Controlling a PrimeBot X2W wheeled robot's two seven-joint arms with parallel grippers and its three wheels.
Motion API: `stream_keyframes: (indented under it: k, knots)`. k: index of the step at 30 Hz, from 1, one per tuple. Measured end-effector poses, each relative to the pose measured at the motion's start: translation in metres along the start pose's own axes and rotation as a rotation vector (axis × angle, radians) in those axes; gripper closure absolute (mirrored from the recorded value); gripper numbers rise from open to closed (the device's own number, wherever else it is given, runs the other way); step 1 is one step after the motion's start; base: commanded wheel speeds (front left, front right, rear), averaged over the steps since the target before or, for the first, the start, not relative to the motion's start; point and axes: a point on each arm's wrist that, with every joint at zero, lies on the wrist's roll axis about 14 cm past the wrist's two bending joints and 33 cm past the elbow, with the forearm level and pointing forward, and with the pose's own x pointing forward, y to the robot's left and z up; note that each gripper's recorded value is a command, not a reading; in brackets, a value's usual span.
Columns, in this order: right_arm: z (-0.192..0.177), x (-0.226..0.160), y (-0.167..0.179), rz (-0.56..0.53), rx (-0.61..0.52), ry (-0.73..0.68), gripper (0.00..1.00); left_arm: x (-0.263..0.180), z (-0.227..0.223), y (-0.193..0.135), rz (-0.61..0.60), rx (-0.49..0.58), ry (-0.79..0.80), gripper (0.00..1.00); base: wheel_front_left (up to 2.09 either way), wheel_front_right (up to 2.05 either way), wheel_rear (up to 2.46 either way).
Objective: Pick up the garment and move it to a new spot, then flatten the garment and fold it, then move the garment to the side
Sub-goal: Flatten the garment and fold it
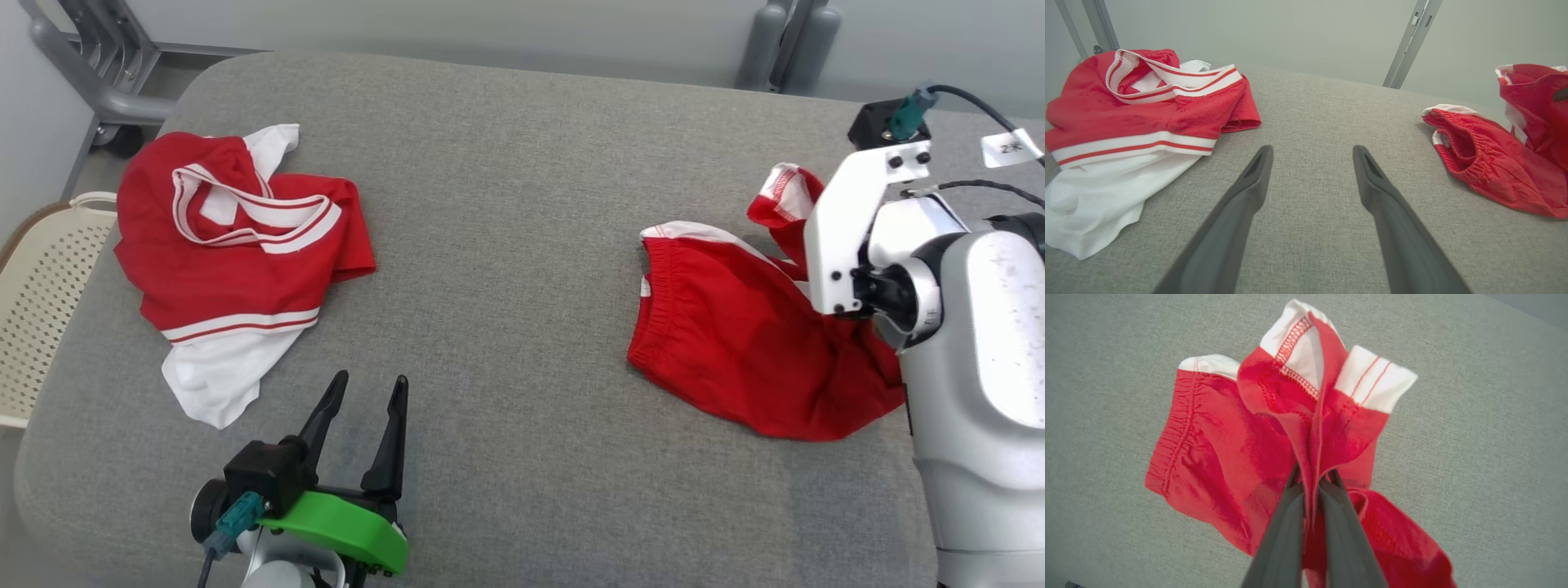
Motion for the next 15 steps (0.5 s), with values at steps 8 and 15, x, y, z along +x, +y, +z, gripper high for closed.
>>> stream_keyframes:
  k: [8, 15]
  knots:
    - [0.003, 0.022, 0.055, 0.125, -0.066, 0.071, 1.00, -0.009, -0.003, 0.007, 0.034, -0.014, 0.005, 0.00, 0.00, 0.00, 0.00]
    - [0.002, 0.046, 0.077, 0.161, -0.095, 0.124, 1.00, -0.016, -0.006, 0.018, 0.084, -0.026, 0.014, 0.00, 0.00, 0.00, 0.00]
